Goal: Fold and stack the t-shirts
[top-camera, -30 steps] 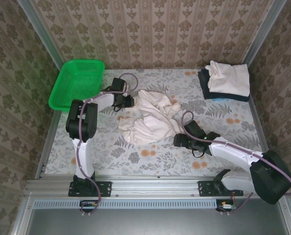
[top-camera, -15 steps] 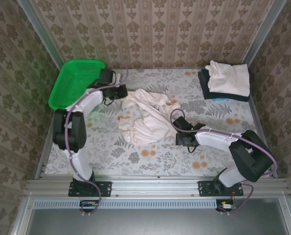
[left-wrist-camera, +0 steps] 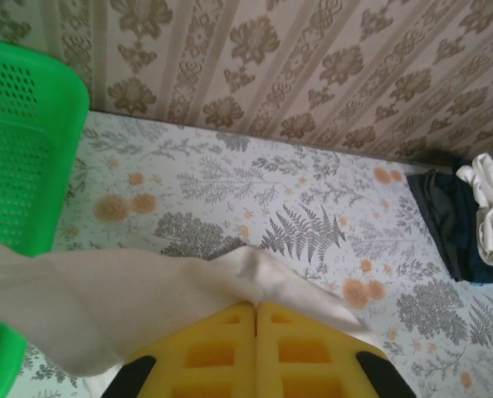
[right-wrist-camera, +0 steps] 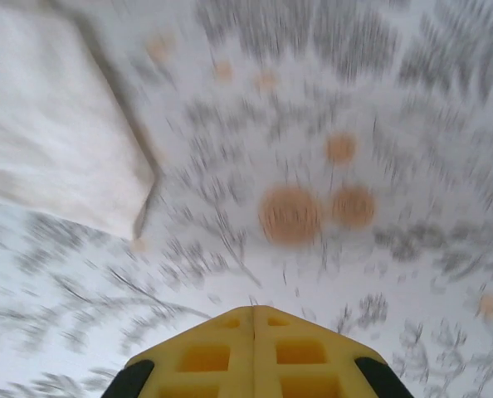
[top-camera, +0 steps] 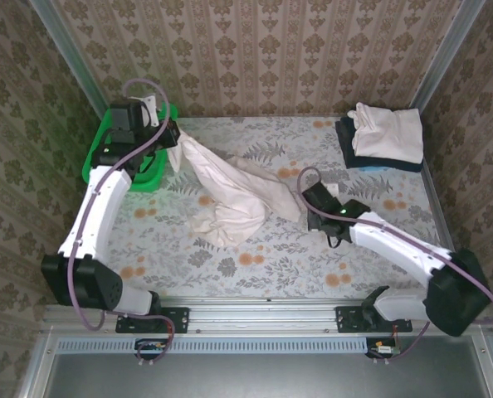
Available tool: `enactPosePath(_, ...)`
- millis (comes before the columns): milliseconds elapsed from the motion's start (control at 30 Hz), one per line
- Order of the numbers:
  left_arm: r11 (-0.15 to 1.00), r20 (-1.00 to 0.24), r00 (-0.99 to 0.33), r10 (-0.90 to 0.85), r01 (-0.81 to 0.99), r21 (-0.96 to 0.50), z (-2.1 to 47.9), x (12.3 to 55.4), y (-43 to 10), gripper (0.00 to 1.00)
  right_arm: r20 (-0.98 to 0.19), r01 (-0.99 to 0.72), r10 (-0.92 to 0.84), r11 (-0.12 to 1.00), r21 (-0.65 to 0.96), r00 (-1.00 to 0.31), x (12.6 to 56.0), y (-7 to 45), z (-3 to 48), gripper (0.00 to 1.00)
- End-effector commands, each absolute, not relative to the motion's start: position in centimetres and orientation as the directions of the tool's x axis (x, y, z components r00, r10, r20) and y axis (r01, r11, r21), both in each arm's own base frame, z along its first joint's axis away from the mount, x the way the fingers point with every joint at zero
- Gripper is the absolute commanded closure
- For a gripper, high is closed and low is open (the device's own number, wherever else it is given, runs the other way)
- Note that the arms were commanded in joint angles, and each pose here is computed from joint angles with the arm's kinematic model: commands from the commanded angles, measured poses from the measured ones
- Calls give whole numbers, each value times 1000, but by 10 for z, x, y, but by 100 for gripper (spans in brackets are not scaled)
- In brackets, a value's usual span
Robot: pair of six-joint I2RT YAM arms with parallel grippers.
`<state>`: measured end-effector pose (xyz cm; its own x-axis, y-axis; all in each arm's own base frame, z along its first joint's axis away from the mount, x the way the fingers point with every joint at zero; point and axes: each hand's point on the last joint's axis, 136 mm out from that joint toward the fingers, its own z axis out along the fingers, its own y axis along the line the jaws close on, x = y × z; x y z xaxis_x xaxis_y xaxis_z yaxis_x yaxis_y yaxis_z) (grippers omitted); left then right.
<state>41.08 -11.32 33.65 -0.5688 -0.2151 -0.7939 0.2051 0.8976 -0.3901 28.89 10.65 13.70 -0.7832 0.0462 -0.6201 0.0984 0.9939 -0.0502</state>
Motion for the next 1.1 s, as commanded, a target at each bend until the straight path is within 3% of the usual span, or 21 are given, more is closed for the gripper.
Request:
enactPosePath(0, 915, -849, -484, -212, 207, -347, 377, 395, -101, 100, -725, 70, -7, 995, -76, -689, 299, 97, 196, 100)
enactPosePath(100, 910, -855, -474, -208, 226, -347, 382, 390, -105, 100, -743, -44, -33, 999, -5, -669, 303, 120, 208, 100)
enactPosePath(133, 908, -854, -479, -201, 236, -346, 380, 390, -108, 100, -730, -115, -53, 993, 36, -682, 304, 136, 201, 91)
enactPosePath(167, 907, -851, -487, -198, 238, -348, 377, 390, -110, 100, -723, -179, -70, 981, 75, -687, 306, 153, 194, 74)
enactPosePath(233, 906, -842, -501, -197, 236, -352, 368, 392, -112, 100, -691, -222, -99, 971, 90, -716, 313, 170, 170, 57)
enactPosePath(300, 907, -832, -521, -191, 231, -353, 359, 394, -113, 100, -654, -236, -134, 969, 70, -744, 323, 179, 145, 48)
enactPosePath(600, 918, -788, -586, -186, 182, -352, 319, 399, -107, 100, -494, -86, -13, 988, 126, -870, 397, 203, 61, 45)
enactPosePath(900, 923, -773, -606, -188, 161, -351, 307, 404, -101, 100, -455, -30, 29, 992, 120, -890, 438, 213, 23, 51)
enactPosePath(1067, 924, -774, -604, -187, 160, -348, 307, 408, -98, 100, -431, 1, 26, 998, 58, -902, 441, 204, 15, 66)
